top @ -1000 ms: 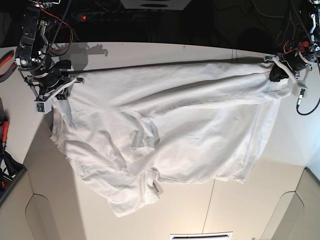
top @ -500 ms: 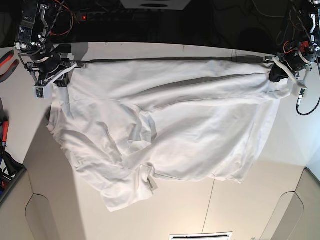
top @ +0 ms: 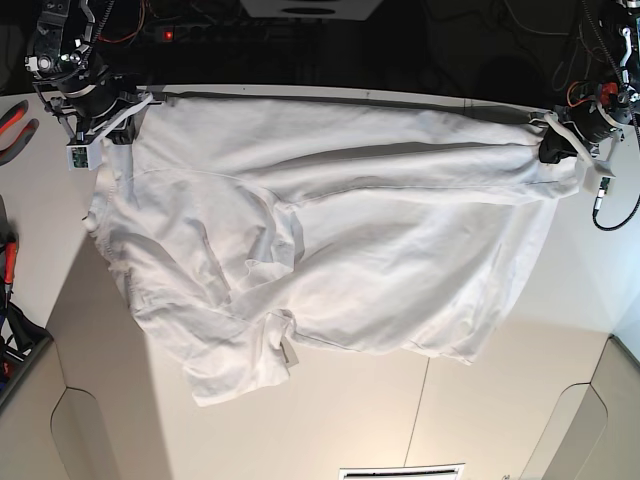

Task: Layout the t-shirt on the table in an organized manner, then fold the t-shirt properly
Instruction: 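Hold the shirt with the left gripper and swing the right gripper down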

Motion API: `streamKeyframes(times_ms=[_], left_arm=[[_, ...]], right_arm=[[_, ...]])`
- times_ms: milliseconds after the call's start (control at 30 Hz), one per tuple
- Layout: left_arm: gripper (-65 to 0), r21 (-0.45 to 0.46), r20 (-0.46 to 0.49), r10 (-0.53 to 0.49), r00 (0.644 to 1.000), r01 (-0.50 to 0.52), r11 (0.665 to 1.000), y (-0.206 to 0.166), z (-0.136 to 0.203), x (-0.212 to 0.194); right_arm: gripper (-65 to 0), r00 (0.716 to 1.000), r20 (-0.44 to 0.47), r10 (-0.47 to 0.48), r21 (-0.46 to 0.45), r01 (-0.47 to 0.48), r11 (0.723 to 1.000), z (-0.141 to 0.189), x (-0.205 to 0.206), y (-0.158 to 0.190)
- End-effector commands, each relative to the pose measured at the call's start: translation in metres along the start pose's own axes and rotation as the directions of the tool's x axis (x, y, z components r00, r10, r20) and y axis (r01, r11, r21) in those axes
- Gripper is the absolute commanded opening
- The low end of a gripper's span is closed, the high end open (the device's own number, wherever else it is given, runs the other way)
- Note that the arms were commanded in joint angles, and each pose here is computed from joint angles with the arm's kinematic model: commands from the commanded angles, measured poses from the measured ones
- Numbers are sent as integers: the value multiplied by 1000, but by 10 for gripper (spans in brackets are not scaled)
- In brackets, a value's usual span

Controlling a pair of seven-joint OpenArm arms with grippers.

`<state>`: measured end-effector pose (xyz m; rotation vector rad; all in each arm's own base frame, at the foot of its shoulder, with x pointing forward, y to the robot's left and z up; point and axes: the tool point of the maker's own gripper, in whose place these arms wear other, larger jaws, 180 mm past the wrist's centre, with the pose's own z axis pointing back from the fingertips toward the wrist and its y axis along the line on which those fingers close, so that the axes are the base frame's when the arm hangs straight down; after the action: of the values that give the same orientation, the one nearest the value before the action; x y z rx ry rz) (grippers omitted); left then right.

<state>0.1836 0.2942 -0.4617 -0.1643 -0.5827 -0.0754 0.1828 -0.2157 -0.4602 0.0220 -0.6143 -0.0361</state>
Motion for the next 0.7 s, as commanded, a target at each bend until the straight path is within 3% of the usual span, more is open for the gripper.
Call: streamKeyframes(times_ms=[0, 267, 433, 667], left_arm=[[-650, 5, -4, -21, 1000, 21, 1000, 4, 3, 2], [-650, 47, 106, -51, 993, 46, 998, 13, 18, 37], [-650, 65, 231, -41, 972, 26, 998, 19, 40, 74], [-521, 76, 281, -47, 959, 27, 997, 21, 49, 88]], right_arm=[[-650, 1000, 5, 3, -3, -3, 1000, 2, 2, -2], [-650, 998, 56, 22, -4, -21, 1000, 9, 20, 0], [-650, 991, 124, 46, -7, -45, 999, 19, 45, 3], [-650, 976, 206, 75, -14, -74, 997, 34, 73, 8]])
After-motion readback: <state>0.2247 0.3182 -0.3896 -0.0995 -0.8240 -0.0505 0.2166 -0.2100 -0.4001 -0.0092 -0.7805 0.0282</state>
